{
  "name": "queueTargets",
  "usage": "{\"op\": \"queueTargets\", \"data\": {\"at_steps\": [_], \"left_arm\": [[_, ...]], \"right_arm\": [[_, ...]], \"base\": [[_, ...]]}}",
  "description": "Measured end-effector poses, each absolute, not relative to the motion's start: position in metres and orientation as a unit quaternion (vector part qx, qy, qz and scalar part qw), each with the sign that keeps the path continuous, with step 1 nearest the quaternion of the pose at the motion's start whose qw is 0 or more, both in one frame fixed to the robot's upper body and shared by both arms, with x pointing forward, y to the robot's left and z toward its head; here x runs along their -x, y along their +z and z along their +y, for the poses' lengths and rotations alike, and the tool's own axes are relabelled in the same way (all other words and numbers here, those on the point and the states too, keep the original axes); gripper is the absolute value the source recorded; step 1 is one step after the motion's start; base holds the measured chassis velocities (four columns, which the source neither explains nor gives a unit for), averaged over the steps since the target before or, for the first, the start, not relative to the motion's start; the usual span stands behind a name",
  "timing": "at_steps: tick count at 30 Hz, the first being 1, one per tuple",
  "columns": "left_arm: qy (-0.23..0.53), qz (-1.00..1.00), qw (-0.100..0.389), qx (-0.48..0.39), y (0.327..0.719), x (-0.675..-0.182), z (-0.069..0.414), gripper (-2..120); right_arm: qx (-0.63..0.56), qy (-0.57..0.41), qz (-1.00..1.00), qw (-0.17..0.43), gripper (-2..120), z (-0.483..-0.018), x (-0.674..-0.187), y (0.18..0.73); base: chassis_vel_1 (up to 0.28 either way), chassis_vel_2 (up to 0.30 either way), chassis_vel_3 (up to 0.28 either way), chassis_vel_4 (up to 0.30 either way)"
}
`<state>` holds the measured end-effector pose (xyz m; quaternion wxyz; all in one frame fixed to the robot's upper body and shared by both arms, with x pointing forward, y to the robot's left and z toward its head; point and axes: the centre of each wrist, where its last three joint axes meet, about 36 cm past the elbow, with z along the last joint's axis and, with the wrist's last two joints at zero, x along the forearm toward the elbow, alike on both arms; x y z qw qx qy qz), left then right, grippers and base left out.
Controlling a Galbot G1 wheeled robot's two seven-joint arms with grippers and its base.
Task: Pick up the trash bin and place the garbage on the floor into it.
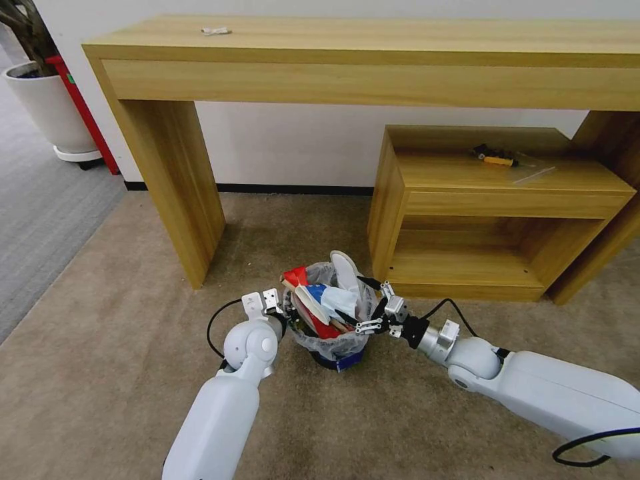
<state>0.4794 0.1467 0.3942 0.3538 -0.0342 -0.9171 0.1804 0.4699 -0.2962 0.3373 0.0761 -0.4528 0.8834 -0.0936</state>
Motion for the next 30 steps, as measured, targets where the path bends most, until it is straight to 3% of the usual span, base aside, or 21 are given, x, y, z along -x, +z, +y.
{"op": "queueTargets", "data": {"at_steps": [30], "left_arm": [[0.180, -0.917, 0.353, 0.038, 0.399, -0.474, 0.144, 0]], "right_arm": [[0.416, -0.095, 0.897, 0.114, 100, -0.311, -0.485, 0.375]], "base": [[0.000, 0.000, 0.000, 0.000]]}}
